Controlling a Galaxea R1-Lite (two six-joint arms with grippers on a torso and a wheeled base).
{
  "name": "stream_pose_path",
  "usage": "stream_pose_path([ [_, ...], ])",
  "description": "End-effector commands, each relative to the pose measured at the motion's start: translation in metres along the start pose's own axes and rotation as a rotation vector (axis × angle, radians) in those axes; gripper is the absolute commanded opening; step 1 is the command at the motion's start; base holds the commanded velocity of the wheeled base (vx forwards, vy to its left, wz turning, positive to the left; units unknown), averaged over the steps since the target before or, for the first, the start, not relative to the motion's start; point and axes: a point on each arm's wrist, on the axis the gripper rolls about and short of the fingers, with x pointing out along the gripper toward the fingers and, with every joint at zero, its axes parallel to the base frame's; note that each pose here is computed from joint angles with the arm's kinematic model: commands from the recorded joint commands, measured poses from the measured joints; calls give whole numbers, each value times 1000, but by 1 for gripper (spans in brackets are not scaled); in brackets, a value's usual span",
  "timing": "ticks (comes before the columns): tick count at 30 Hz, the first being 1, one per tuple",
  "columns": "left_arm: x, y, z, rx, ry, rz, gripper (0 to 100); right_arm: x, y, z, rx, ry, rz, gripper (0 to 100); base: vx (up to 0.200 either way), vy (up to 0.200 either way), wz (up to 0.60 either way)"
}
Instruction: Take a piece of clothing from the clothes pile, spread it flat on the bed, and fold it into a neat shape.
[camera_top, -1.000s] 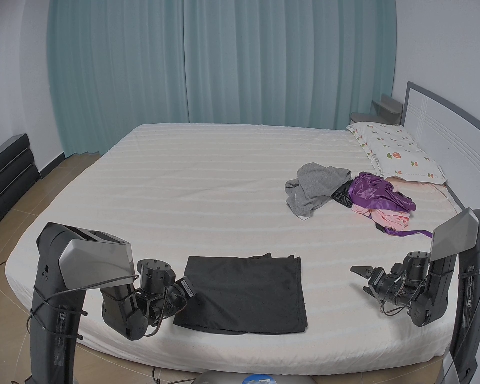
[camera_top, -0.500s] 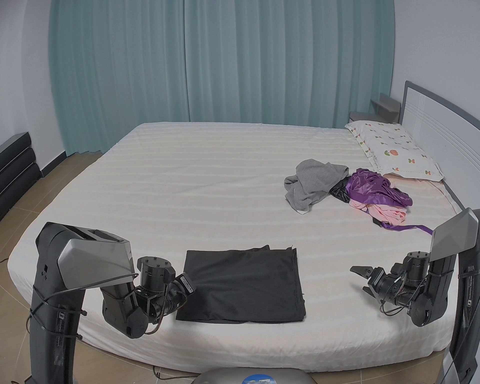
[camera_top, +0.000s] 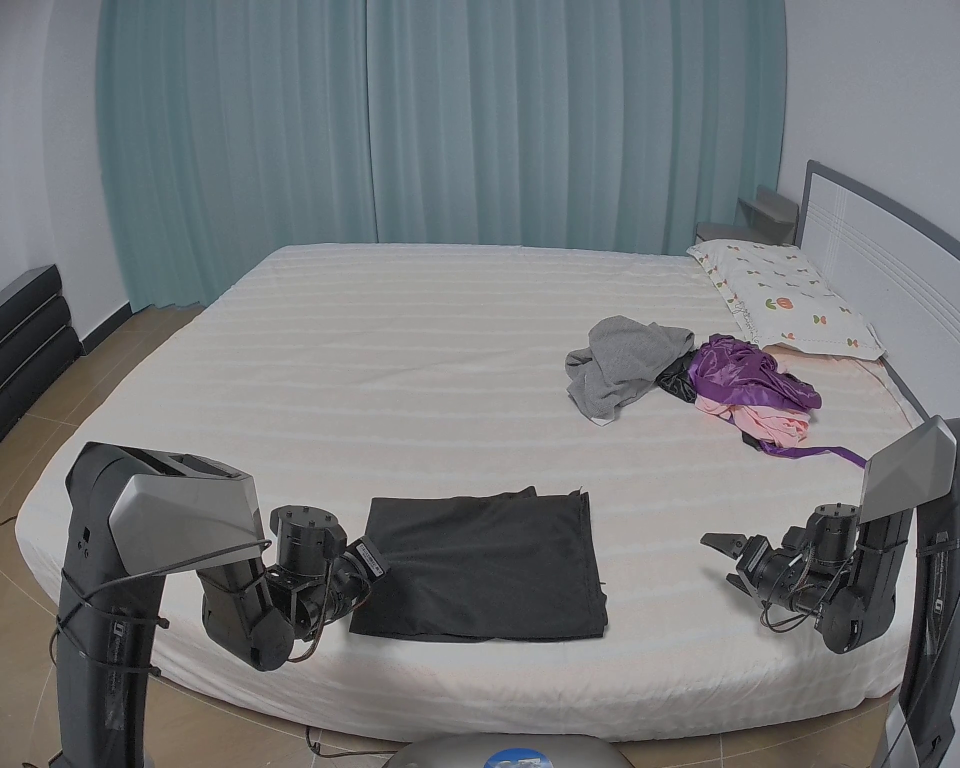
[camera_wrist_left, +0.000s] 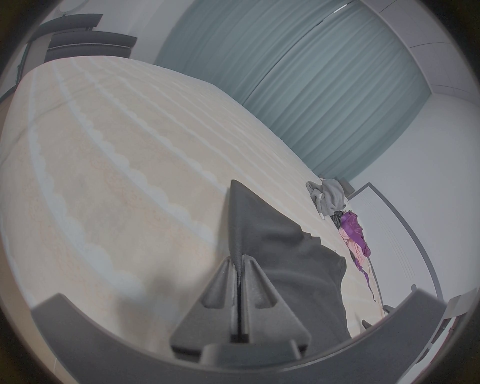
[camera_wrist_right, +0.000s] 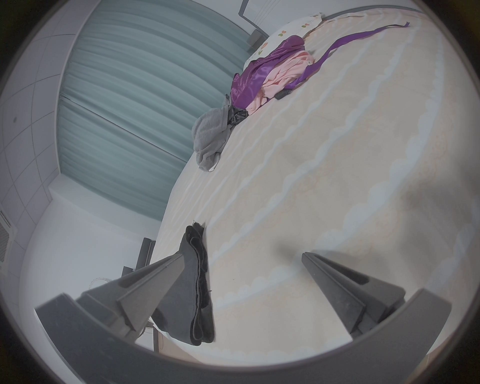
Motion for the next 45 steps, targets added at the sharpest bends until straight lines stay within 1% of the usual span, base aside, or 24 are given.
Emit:
stream_pose_path([
  [1,-2,-1,3,-3,-8,-2,0,0,1,0,-4,-6,9,100,0,200,0],
  [14,-3,2,9,-12,-23,2,0,0,1,0,-3,-4,9,100,0,200,0],
  [20,-3,6,14,-21,-35,15,0,0,1,0,-3,-4,9,100,0,200,0],
  [27,-2,9,17,-27,-42,22,0,0,1,0,-2,-4,7,100,0,0,0],
  [44,-6,14,14,-27,-24,46,0,0,1,0,-2,-4,7,100,0,0,0],
  [45,-7,14,13,-30,-23,49,0,0,1,0,-2,-4,7,100,0,200,0],
])
